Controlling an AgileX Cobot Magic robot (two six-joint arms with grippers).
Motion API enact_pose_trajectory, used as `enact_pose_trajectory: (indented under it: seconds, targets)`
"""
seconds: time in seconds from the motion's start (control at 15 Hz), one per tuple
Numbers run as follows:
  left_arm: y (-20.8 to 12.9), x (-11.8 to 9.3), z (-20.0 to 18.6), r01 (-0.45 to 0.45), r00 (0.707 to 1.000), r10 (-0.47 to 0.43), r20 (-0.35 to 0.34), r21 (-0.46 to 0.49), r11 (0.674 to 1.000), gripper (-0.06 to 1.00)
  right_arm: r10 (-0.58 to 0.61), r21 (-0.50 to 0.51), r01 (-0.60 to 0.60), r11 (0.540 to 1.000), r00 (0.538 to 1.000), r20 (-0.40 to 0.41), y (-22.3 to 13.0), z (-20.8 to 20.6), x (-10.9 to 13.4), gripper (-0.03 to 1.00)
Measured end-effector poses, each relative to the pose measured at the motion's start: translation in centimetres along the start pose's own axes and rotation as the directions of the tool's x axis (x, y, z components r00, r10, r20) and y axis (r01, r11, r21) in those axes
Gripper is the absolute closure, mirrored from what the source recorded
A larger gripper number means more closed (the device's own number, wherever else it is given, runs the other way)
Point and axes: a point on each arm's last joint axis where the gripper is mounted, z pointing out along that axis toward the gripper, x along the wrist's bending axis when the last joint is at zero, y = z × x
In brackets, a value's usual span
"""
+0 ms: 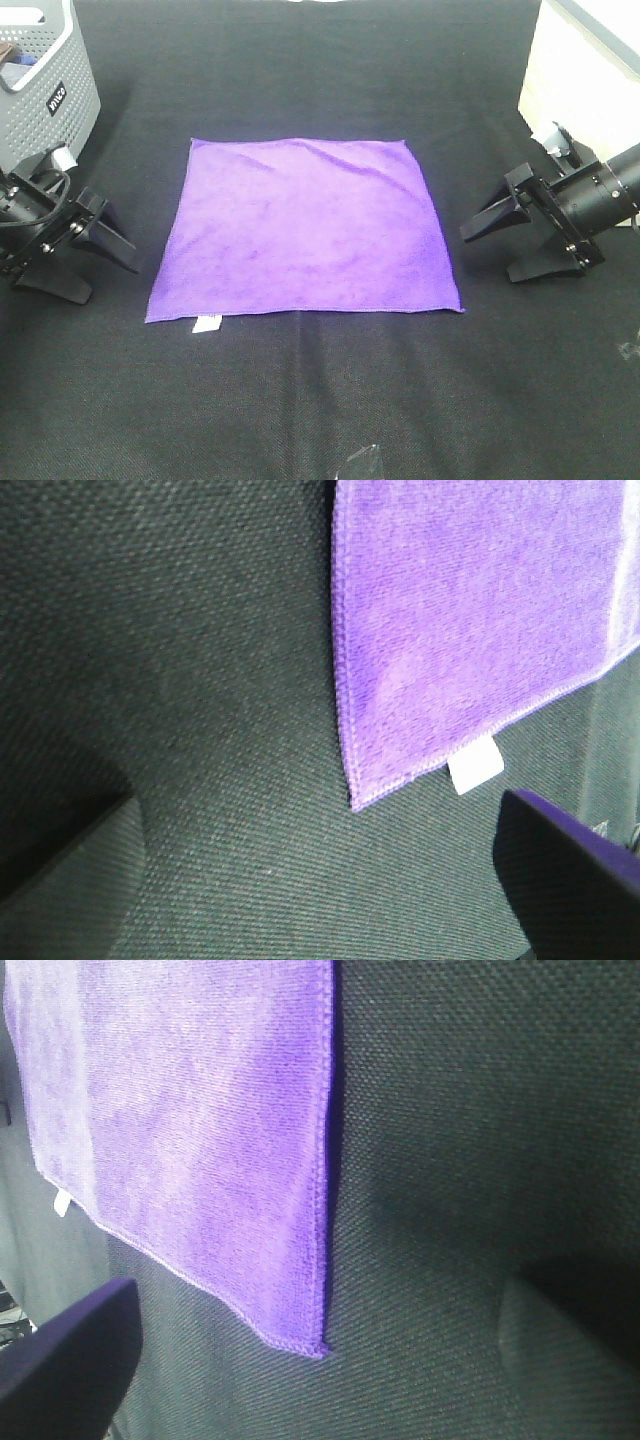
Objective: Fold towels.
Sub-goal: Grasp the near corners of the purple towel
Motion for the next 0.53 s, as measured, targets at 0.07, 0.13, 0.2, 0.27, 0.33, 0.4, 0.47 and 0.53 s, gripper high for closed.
enact_pose_trajectory:
  seconds: [0.07,0.13,0.2,0.27,0.33,0.4,0.47,0.53]
  targets:
    - [0.0,-0.1,0.1,-0.002,1.000,0.002,0.001,0.001,1.000,0.07,0.000,0.003,0.000,1.000,1.000,-0.002,0.0,0.1,0.0,0.04]
    - [0.1,-0.3,0.3,-0.009,1.000,0.009,-0.001,0.002,1.000,0.07,-0.002,0.003,0.002,1.000,1.000,-0.003,0.0,0.0,0.0,0.04]
    - [0.1,-0.8,0.7,-0.024,1.000,0.024,-0.007,0.006,1.000,0.07,-0.003,0.003,0.003,1.000,1.000,-0.002,0.0,0.1,0.0,0.05]
    - [0.2,-1.5,1.2,-0.041,0.999,0.041,-0.010,0.011,0.999,0.07,-0.007,0.006,0.007,1.000,1.000,-0.002,0.0,0.2,0.2,0.05]
    - [0.2,-2.2,2.0,-0.054,0.999,0.054,-0.002,0.027,0.998,0.07,-0.019,0.011,0.019,1.000,1.000,0.001,0.1,0.6,0.6,0.05]
    - [0.2,-3.0,2.9,-0.059,0.998,0.059,0.011,0.040,0.997,0.07,-0.045,0.026,0.045,0.999,0.999,0.003,0.2,1.4,1.5,0.05]
    - [0.3,-3.9,3.9,-0.071,0.997,0.070,0.024,0.052,0.996,0.08,-0.070,0.041,0.070,0.997,0.998,0.001,0.2,2.3,2.5,0.06]
    - [0.4,-4.9,5.1,-0.084,0.996,0.081,0.034,0.070,0.994,0.09,-0.088,0.056,0.088,0.995,0.996,-0.003,0.1,3.5,3.5,0.07]
